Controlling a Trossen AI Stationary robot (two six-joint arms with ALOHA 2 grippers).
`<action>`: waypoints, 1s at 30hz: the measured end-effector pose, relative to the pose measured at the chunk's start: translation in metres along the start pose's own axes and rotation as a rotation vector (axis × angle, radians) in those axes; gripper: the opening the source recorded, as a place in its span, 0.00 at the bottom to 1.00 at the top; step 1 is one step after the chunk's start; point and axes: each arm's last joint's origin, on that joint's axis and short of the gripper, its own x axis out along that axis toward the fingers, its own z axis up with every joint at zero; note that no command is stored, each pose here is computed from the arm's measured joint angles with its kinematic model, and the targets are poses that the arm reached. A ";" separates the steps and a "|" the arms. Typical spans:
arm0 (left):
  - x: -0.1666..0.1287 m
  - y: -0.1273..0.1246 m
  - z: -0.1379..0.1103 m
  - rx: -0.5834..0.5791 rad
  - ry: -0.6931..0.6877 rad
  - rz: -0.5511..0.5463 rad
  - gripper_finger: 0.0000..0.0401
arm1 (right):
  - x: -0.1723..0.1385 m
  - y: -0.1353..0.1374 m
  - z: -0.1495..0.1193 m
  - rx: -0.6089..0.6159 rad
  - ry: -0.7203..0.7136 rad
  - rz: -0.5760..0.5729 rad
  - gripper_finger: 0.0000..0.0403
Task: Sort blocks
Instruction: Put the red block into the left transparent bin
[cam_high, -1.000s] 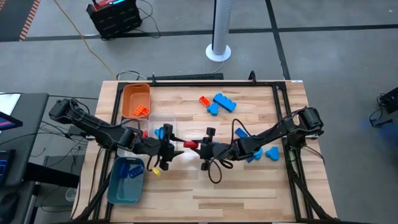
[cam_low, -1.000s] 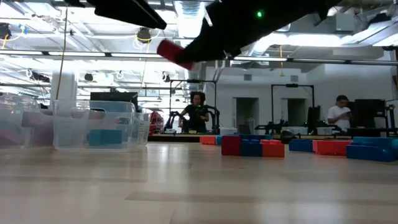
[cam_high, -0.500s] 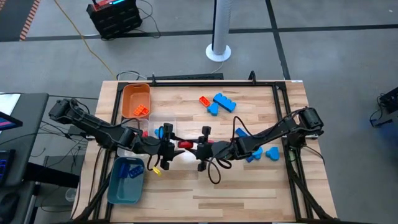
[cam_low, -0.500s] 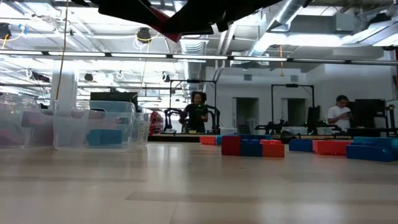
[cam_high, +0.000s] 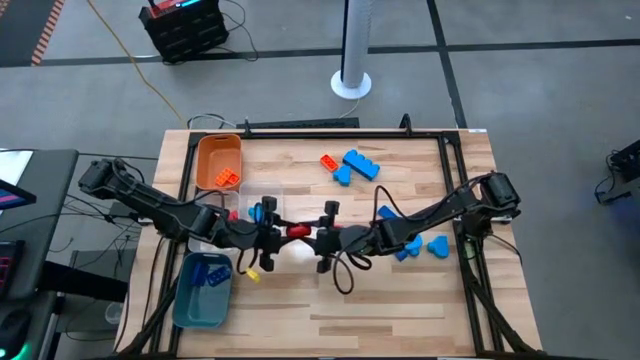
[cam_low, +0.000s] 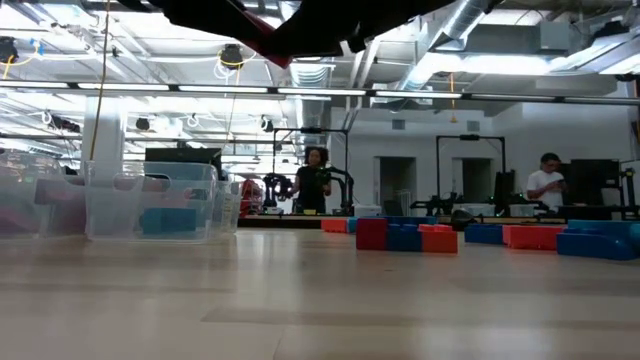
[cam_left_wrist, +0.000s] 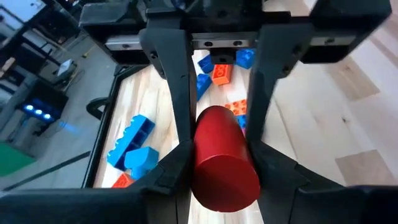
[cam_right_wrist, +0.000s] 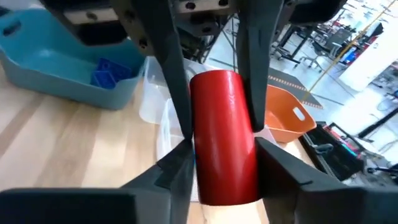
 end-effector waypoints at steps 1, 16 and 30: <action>0.000 0.000 0.000 -0.009 0.006 0.007 0.30 | 0.000 0.000 -0.001 -0.018 0.017 -0.020 0.47; -0.057 0.022 -0.061 -0.284 0.766 0.156 0.32 | -0.008 -0.014 -0.055 -0.033 0.528 -0.181 0.66; -0.075 0.022 -0.092 -0.437 1.060 0.317 0.38 | -0.012 -0.017 -0.067 -0.032 0.619 -0.191 0.66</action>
